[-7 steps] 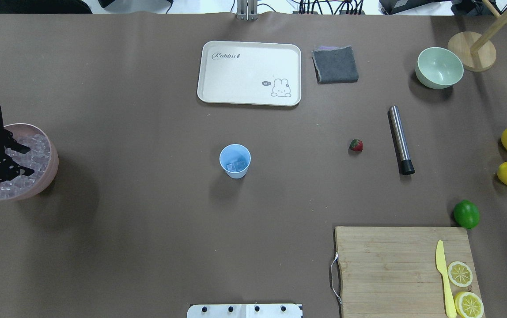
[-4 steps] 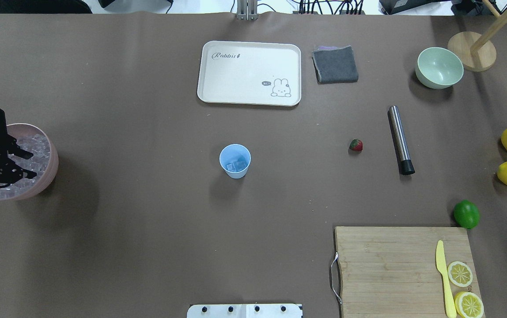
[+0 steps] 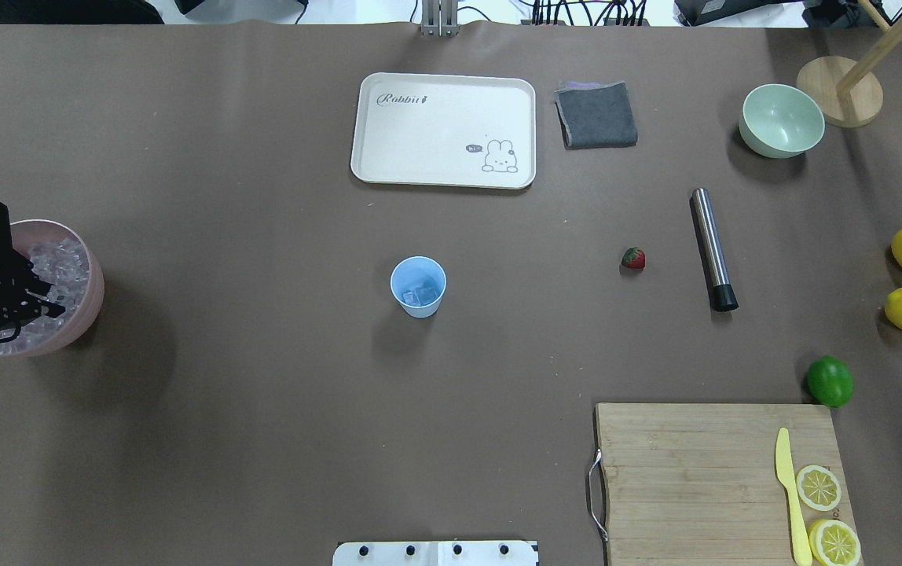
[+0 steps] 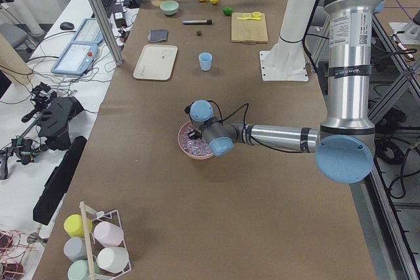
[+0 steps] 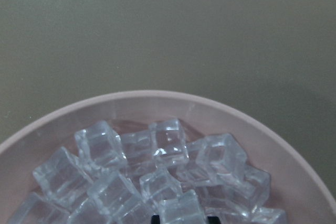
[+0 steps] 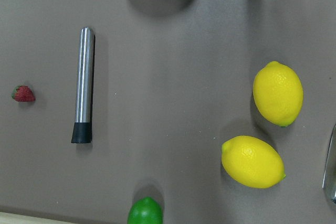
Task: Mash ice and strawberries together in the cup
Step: 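Close the left gripper on a third ice cube in the bowl, then carry the ice cube with the left gripper over the light-blue cup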
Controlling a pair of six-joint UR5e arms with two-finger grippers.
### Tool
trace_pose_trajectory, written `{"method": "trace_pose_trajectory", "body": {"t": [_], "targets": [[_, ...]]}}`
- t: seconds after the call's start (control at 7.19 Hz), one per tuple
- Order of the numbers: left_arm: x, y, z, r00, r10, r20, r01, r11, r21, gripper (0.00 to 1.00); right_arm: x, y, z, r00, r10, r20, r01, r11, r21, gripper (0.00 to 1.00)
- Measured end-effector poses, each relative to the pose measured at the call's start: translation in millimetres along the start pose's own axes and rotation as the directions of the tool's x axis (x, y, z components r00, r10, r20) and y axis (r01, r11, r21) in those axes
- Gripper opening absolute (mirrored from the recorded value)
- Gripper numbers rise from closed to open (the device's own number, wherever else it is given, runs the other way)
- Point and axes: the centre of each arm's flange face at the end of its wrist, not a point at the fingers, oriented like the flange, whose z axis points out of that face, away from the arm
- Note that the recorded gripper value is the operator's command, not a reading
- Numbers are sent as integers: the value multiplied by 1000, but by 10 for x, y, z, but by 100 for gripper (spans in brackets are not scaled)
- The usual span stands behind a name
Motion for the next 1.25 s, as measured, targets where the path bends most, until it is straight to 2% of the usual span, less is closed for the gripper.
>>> {"method": "trace_pose_trajectory", "body": {"t": [0.42, 0.7, 0.97, 1.25], "targets": [[-104, -48, -258, 999, -25, -46, 27, 999, 44, 0, -20, -22, -9, 1000, -5, 1, 5, 1000, 4, 100], [-246, -173, -430, 998, -37, -40, 40, 997, 72, 0, -26, -28, -12, 1000, -6, 2, 6, 1000, 4, 100], [-439, -647, -594, 998, -51, -41, 55, 994, 92, 0, -21, -16, -8, 1000, -4, 6, 4, 1000, 1, 100], [-550, -1387, -776, 995, -88, -54, 94, 988, 121, 0, -16, -2, -3, 1000, -1, 10, 1, 1000, -2, 100]]}}
